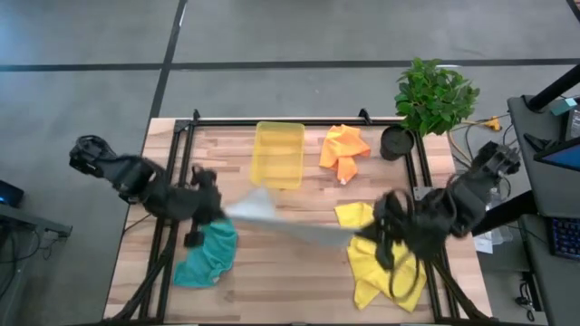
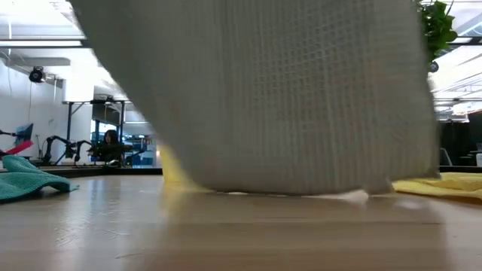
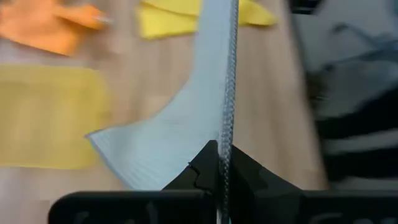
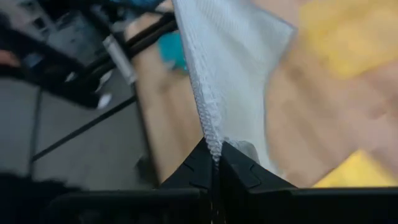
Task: Fold microfiber towels
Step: Fold the gray microfiber cloth
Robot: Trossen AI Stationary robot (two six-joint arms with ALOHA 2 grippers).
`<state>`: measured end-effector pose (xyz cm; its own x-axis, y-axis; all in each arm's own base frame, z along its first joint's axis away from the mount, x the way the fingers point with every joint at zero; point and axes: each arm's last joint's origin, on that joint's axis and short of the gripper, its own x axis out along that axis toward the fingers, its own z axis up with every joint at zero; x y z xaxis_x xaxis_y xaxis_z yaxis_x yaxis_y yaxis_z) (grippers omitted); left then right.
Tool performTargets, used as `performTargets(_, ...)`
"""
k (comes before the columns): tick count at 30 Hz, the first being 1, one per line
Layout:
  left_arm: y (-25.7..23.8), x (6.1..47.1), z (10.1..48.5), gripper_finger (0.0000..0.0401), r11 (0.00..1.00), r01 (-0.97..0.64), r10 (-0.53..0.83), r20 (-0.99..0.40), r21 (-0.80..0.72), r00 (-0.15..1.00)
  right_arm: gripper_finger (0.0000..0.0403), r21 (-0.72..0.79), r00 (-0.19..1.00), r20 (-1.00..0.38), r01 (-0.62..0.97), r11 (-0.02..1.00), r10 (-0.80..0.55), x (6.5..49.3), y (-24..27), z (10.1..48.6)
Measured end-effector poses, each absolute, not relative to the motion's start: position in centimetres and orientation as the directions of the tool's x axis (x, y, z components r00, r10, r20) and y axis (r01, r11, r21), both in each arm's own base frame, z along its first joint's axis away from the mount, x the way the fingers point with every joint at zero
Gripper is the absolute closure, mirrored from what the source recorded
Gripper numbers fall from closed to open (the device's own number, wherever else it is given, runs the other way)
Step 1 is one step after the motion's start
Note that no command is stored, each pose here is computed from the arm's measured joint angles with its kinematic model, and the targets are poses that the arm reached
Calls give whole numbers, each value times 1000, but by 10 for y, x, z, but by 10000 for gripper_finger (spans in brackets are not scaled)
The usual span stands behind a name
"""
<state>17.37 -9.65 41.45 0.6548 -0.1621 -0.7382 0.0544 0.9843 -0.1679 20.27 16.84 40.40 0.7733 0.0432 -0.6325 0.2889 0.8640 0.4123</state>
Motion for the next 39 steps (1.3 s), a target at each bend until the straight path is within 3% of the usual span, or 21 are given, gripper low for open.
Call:
performTargets(5, -143, 184, 408, 401, 918, 156, -383, -715, -364, 585, 394, 510, 731, -664, 290, 810, 157, 202, 213, 385)
performTargets(11, -163, 191, 409, 401, 895, 181, -431, -683, -407, 590, 394, 625, 754, -606, 254, 738, 253, 198, 232, 390)
performTargets(16, -158, 195, 402, 401, 927, 159, -362, -702, -339, 613, 394, 578, 739, -641, 285, 764, 209, 195, 224, 388)
performTargets(20, -153, 198, 385, 401, 973, 90, -222, -758, -212, 614, 394, 469, 676, -728, 374, 800, 111, 196, 214, 375)
performTargets(26, -144, 206, 340, 401, 997, -7, -58, -829, -74, 556, 394, 337, 594, -804, 483, 808, -20, 205, 199, 339)
performTargets(31, -131, 209, 300, 401, 996, -77, 70, -866, 37, 494, 394, 251, 508, -860, 505, 826, -48, 219, 183, 302)
performTargets(39, -107, 227, 250, 401, 992, -110, 110, -845, 61, 524, 394, 136, 439, -890, 511, 849, -122, 241, 143, 255)
